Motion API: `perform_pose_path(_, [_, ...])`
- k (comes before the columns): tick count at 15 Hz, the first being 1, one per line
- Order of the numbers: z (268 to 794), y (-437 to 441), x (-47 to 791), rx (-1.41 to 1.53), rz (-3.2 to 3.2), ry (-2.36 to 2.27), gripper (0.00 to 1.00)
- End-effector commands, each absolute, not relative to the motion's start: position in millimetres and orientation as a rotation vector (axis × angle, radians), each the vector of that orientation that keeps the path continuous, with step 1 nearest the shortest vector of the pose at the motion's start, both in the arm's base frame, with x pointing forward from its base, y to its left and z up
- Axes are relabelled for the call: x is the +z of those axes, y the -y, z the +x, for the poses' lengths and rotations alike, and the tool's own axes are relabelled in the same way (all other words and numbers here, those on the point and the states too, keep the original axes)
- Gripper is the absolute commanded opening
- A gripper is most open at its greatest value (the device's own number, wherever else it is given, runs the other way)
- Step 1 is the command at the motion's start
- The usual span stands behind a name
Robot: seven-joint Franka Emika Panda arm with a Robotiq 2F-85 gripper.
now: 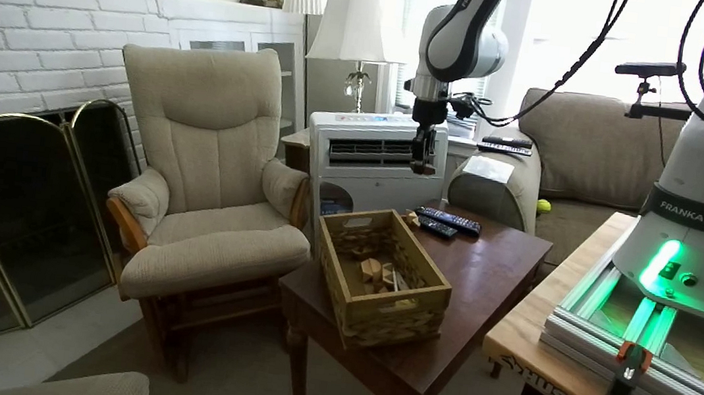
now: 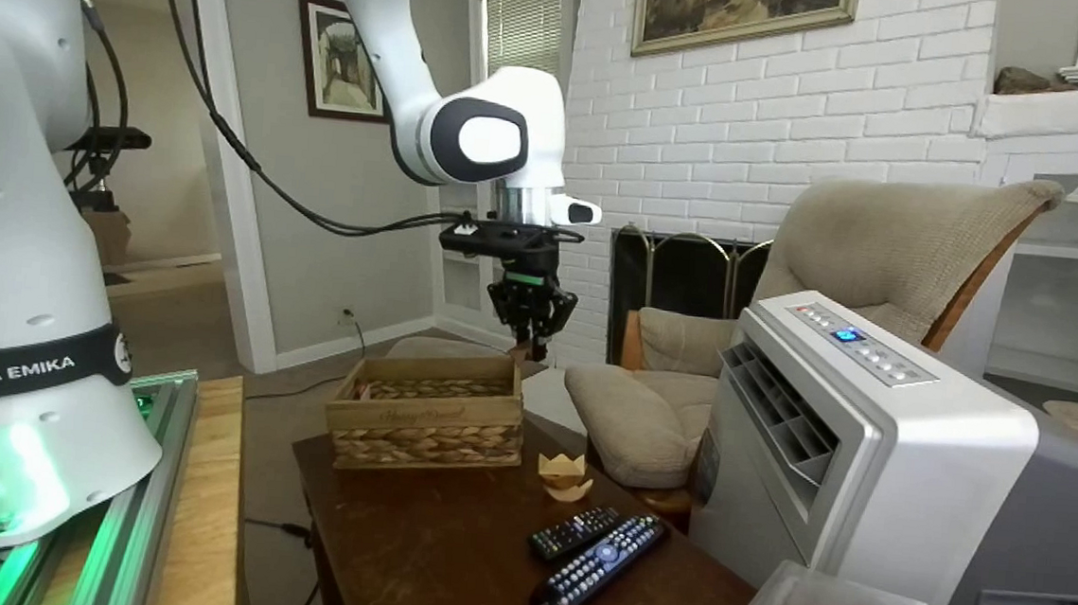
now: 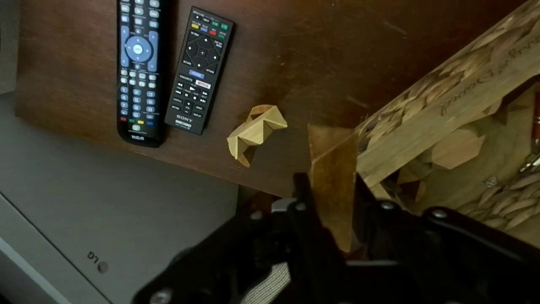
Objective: Remove on object from the basket and put it on top of the tower of objects
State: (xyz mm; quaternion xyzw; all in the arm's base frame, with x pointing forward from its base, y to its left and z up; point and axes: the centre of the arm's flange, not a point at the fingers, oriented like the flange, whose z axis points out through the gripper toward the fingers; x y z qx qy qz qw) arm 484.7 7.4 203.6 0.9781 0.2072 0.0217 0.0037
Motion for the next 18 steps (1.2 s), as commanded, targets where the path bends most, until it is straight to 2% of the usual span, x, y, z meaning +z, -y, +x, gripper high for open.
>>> perform_pose_path(1, [491.5, -5.9, 184.0, 0.068, 2.997, -0.837, 0.06])
perform_pose_path(7, [508.4, -2.7, 157.2, 0.126, 2.892, -1.043, 0.06])
perform_pose_path(18, [528.9, 12.5, 104.5, 0.032, 2.747, -1.252, 0.06])
